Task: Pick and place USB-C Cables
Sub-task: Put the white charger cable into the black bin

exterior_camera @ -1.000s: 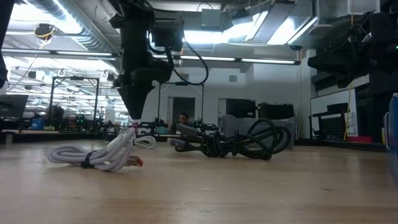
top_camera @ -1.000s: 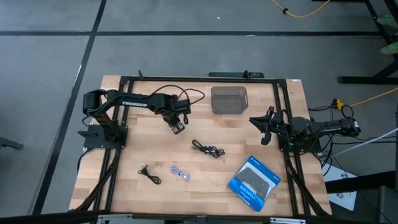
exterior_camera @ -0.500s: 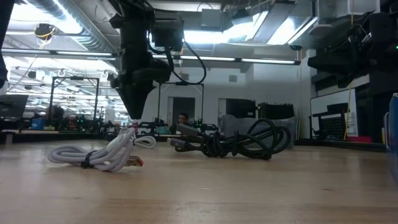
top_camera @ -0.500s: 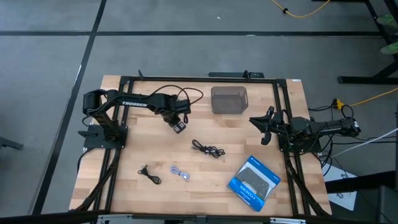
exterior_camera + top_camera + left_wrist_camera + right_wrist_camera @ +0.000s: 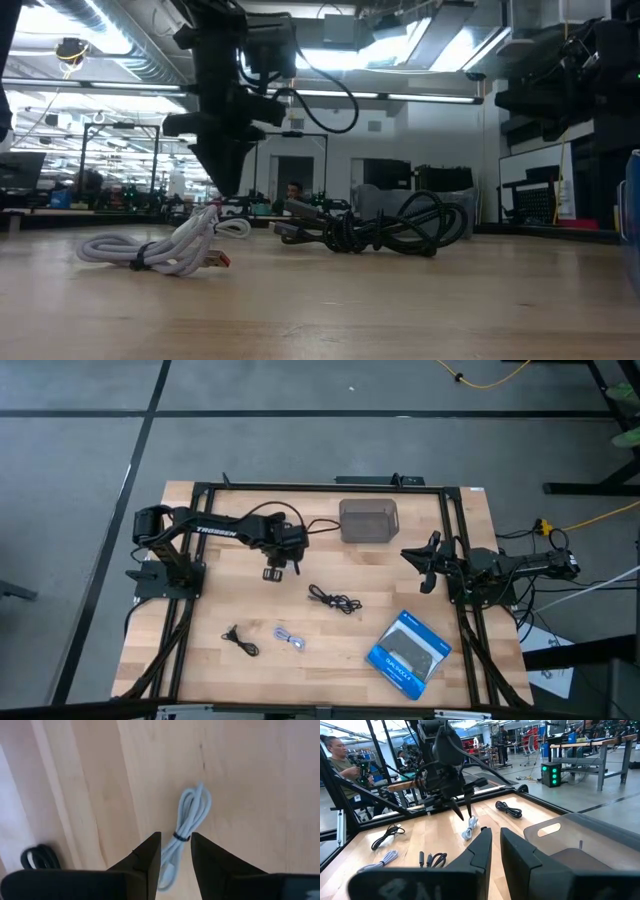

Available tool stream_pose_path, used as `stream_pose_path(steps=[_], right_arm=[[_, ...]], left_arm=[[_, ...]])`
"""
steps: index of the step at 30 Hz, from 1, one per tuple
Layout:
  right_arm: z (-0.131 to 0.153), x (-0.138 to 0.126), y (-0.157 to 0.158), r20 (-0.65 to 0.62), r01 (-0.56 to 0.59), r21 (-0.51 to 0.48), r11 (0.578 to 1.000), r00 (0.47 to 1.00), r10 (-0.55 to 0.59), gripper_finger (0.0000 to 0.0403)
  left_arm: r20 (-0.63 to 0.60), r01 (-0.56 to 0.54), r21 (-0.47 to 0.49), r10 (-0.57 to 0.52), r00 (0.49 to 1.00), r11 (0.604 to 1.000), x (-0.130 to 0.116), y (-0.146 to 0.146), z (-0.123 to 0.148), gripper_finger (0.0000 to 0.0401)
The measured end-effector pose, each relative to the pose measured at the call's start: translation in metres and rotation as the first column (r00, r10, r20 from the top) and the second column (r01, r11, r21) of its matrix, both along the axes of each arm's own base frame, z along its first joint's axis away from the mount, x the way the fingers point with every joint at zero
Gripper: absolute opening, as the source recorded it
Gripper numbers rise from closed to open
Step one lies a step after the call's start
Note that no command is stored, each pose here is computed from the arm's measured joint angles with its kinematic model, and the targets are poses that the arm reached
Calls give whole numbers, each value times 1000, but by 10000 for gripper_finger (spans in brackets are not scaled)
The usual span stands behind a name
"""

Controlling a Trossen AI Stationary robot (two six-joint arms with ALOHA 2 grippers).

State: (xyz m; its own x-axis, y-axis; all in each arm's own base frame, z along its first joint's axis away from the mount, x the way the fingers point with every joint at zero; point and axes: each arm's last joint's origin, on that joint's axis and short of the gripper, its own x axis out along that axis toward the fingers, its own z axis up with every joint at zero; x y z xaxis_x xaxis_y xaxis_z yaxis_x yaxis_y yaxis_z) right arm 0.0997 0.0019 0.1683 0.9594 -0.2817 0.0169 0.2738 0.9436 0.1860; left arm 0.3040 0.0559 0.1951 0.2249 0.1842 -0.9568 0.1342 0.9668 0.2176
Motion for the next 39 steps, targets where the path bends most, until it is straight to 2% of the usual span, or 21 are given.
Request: stream_pose_path(steps=[7,17,22,24,27,32,39], right_arm=[[0,0,0,0,-6,0,1000,1000,6,45],[0,0,0,-1,-10,0,1000,1000,10,45],[0,0,0,-1,-10,0,1000,1000,10,45],[0,0,0,-1,-10,0,1000,1000,10,45],[0,0,0,-1,-10,0,1000,1000,10,45],[0,0,0,-1,-10,0,1000,1000,10,45],[0,0,0,-1,-10,-1,1000,1000,10,45]], left_arm=[[-27,35,-6,-35,999,999,4,-1,-9,99],[-164,33,-26,-37,986,999,12,0,-51,99],[-199,27,-29,-33,980,999,14,1,-61,99],[-200,-6,-31,0,980,999,15,1,-62,99],[-188,-117,-36,108,976,992,14,0,-63,84],[-177,-201,-31,193,965,979,15,-6,-64,17],[-141,-259,48,263,954,965,15,-24,-50,15]])
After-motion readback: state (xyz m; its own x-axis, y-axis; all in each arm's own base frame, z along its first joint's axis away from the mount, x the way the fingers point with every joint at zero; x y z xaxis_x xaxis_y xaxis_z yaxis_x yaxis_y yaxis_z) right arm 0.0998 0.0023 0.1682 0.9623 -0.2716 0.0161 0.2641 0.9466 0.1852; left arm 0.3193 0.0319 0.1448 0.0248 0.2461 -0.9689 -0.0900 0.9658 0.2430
